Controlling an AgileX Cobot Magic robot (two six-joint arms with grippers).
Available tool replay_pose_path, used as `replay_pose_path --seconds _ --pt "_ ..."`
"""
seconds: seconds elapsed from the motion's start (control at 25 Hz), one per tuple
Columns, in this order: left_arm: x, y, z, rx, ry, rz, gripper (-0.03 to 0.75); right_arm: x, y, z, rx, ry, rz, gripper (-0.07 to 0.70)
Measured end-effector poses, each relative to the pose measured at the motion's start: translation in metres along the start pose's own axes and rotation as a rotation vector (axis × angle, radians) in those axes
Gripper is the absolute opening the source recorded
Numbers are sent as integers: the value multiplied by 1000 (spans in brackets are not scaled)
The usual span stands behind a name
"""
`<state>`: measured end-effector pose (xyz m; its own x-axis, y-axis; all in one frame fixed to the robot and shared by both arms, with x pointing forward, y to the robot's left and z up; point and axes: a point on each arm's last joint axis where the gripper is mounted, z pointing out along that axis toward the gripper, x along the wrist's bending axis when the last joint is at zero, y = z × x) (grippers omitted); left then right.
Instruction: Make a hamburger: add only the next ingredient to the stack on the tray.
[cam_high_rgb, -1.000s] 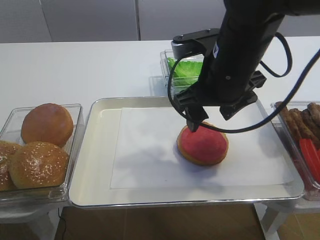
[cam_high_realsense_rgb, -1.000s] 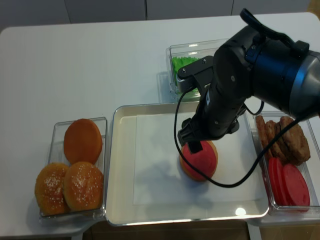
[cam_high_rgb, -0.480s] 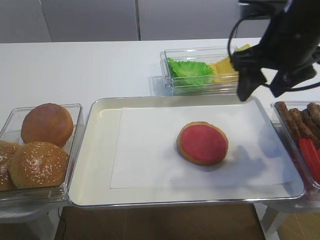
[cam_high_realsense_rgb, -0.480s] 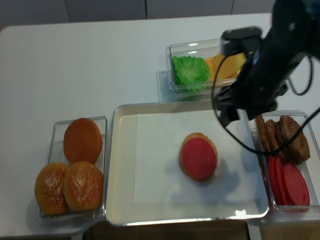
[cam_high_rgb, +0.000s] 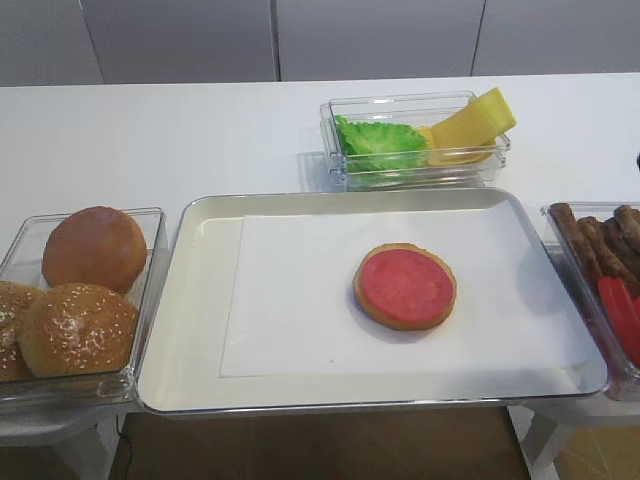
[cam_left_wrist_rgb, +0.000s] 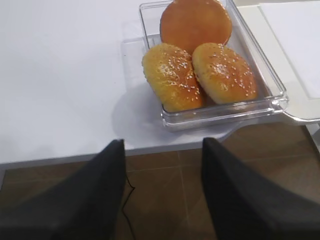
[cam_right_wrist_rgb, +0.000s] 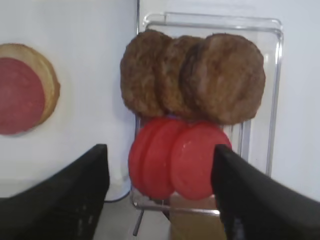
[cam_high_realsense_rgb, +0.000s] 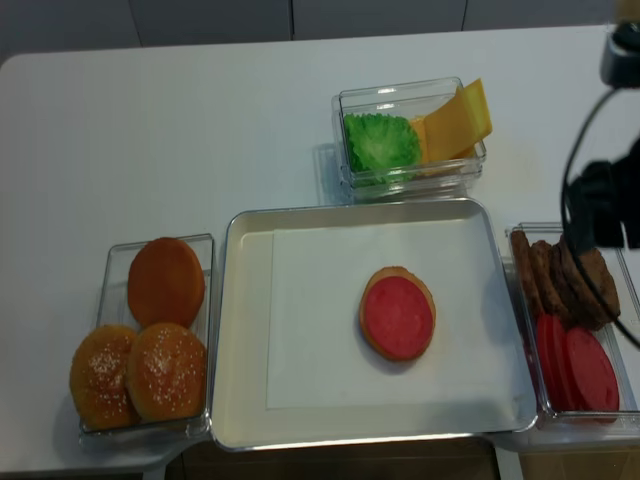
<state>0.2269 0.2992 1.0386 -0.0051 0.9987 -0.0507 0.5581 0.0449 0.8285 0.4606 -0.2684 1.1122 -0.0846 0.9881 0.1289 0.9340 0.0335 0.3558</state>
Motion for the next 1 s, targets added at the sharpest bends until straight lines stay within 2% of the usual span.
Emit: replay_pose_path --seconds 0.36,0.56,1.0 --pt "0 0 0 0 0 0 370 -1 -96 -32 -116 3 -19 478" --pt "0 0 0 0 0 0 370 -2 -142 -42 -217 9 -23 478" --pt "0 0 0 0 0 0 370 -2 -213 -49 -438 45 -43 458"
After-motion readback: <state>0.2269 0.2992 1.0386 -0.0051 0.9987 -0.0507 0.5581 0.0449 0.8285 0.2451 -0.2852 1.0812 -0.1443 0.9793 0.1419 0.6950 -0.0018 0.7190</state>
